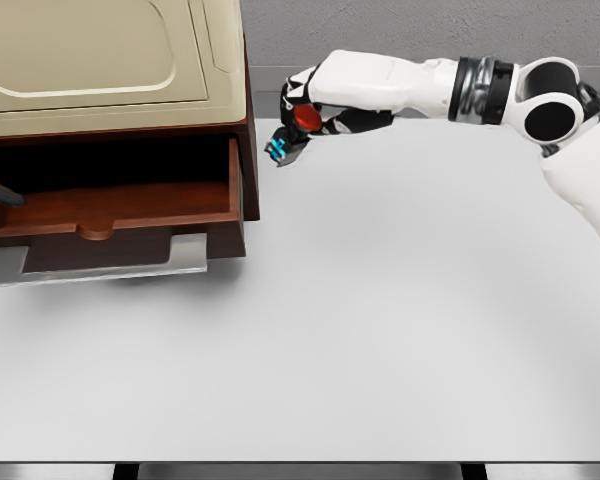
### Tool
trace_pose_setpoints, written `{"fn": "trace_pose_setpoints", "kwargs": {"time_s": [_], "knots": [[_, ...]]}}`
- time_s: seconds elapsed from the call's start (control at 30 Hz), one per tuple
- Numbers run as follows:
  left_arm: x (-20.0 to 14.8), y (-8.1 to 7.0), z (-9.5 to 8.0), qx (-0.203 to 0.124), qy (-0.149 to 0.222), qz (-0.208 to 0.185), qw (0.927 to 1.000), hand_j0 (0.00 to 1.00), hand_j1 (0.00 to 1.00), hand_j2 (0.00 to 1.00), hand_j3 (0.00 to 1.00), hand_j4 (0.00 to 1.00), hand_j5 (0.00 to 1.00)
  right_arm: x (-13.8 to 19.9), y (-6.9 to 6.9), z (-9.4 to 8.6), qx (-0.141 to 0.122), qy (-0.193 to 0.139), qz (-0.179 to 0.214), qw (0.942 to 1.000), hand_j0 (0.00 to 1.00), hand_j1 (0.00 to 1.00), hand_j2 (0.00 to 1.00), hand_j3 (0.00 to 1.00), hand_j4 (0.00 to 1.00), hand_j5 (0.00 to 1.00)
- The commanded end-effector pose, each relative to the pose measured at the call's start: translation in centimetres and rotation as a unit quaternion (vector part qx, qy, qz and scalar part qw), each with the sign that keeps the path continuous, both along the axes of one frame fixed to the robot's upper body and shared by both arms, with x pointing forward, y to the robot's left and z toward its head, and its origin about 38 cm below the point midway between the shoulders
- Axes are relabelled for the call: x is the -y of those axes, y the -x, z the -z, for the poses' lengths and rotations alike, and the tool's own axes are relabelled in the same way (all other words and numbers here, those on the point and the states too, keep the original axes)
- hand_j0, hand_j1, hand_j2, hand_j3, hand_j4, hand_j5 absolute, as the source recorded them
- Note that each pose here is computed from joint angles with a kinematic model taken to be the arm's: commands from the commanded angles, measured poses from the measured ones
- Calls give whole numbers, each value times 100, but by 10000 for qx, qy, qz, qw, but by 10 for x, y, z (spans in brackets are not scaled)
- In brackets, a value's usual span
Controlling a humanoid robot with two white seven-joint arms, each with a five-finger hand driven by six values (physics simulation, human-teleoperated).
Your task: Open the cabinet drawer with left arm, and place a switch into the drawer with right arm
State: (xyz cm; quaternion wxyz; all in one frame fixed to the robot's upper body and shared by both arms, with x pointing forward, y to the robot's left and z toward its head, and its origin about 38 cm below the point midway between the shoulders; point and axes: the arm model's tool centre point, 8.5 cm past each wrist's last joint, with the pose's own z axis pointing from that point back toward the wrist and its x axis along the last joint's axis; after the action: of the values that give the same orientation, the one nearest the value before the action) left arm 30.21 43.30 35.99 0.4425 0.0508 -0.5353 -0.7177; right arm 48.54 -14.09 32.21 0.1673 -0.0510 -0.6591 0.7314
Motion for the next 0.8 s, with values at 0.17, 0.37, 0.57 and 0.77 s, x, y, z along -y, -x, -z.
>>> {"fn": "trace_pose_setpoints", "kwargs": {"time_s": [0.17, 0.37, 0.57, 0.77], "knots": [[0, 0, 0, -13, 41, -15, 10000, 100, 100, 100, 100, 100, 100, -59, 21, -19, 233, -67, -738, 9970, 29, 29, 29, 29, 29, 29], [0, -1, 1, -27, 41, -10, 10000, 100, 100, 100, 100, 100, 100, -110, 45, -26, 428, 145, -1401, 9891, 29, 29, 29, 29, 29, 29], [1, -1, 3, -51, 40, 2, 10000, 100, 100, 100, 100, 100, 100, -162, 45, -19, 301, 353, -1653, 9852, 29, 29, 29, 29, 29, 29], [1, -1, 5, -42, -39, 20, 10000, 100, 100, 100, 100, 100, 100, -155, 2, -13, -5, 502, -1010, 9936, 29, 29, 29, 29, 29, 29]]}}
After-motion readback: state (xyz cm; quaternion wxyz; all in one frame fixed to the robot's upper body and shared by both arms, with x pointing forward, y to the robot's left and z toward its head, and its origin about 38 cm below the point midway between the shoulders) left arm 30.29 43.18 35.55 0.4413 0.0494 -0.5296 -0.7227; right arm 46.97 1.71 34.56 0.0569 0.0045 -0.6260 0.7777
